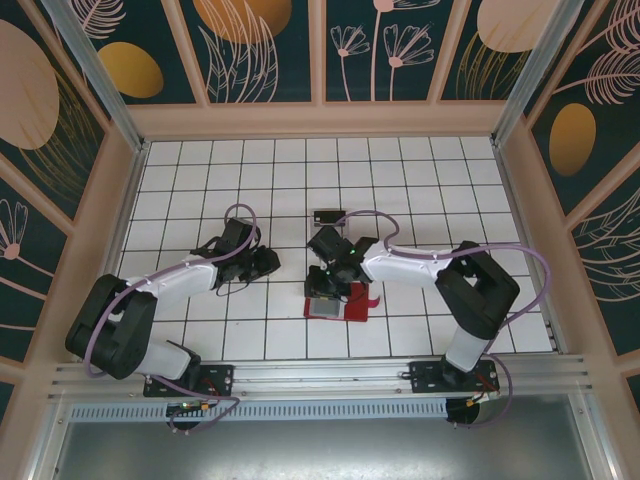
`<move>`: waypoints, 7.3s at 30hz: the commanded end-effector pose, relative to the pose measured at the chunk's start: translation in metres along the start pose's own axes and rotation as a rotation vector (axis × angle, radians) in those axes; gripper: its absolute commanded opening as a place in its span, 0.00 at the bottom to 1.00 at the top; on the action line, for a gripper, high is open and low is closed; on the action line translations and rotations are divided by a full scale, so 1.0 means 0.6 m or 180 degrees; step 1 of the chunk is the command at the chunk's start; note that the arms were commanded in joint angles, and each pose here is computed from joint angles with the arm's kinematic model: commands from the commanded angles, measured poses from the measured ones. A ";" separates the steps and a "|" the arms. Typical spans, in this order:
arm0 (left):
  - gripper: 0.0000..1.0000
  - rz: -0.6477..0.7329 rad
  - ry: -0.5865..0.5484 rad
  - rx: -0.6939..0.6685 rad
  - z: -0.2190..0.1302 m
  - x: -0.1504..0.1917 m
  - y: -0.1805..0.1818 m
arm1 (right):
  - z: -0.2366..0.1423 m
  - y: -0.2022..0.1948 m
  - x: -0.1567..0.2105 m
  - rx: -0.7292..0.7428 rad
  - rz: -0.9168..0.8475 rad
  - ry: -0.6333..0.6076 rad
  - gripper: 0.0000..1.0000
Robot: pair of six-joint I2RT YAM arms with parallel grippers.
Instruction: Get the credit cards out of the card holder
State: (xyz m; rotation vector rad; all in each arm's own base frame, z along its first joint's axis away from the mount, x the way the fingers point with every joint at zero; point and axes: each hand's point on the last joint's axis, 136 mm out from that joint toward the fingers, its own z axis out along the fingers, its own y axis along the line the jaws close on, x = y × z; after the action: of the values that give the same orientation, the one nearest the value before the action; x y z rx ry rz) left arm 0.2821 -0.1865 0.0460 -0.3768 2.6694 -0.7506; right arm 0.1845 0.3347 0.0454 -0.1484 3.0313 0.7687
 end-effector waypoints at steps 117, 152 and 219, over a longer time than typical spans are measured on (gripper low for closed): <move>0.18 0.1190 0.1387 -0.0075 0.075 0.165 -0.118 | -0.031 -0.114 0.010 -0.0491 0.0254 -0.0150 0.22; 0.19 0.1178 0.1365 -0.0095 0.070 0.166 -0.113 | -0.026 -0.141 0.014 -0.0188 0.0330 -0.0152 0.18; 0.17 0.1192 0.1355 -0.0192 0.071 0.164 -0.104 | -0.016 -0.132 0.024 -0.0438 0.0401 -0.0187 0.16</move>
State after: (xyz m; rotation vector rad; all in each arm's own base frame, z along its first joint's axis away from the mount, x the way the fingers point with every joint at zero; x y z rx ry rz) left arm 0.2220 -0.2983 0.0237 0.2897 3.0050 -0.7536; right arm 0.1860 0.2698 0.0250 0.0399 2.9197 1.0347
